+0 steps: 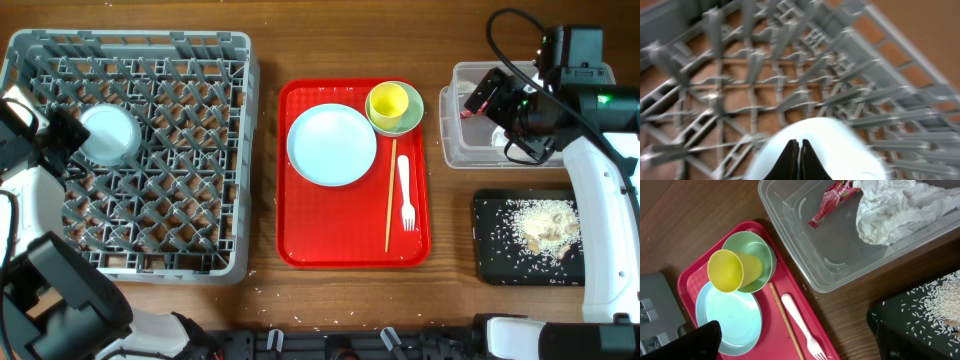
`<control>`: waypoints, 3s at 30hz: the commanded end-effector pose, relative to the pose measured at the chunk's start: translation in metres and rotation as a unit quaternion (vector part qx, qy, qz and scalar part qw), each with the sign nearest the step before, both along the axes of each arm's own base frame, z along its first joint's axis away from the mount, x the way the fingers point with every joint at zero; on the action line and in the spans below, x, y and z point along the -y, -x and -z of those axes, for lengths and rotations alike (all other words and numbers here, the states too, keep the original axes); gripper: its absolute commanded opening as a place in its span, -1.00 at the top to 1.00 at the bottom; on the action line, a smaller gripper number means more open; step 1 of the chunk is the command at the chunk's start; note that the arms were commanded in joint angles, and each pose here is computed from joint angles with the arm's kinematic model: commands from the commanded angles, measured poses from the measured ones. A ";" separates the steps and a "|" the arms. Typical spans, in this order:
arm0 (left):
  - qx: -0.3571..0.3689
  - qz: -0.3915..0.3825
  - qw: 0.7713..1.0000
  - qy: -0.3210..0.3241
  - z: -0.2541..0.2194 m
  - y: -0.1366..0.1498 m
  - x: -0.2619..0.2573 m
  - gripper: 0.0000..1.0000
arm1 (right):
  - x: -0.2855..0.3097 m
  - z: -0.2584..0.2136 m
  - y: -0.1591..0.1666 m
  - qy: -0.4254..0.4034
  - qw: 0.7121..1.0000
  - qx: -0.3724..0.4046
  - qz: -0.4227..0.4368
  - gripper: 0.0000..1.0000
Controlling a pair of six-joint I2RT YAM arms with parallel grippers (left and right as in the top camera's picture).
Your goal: Sort waste into correct bins and load items into the dishwasher rack
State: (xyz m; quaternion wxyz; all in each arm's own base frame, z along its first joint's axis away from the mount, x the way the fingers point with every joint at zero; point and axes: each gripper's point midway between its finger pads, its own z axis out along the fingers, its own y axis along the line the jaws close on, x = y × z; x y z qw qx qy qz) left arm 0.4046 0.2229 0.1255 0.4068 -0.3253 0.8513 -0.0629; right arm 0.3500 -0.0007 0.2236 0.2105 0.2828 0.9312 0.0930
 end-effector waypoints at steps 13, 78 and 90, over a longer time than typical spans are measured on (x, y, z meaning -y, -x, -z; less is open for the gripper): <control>-0.068 0.029 0.997 -0.027 0.034 0.011 0.003 0.92 | -0.001 -0.006 -0.002 0.002 1.000 0.011 -0.008 -1.00; -0.055 0.347 0.899 -0.260 0.053 -0.061 0.334 0.92 | -0.001 -0.007 -0.002 0.002 1.000 0.011 -0.008 -1.00; -0.032 0.289 0.914 -0.282 0.042 -0.082 0.302 0.77 | -0.001 -0.007 -0.002 0.002 1.000 0.011 -0.008 -1.00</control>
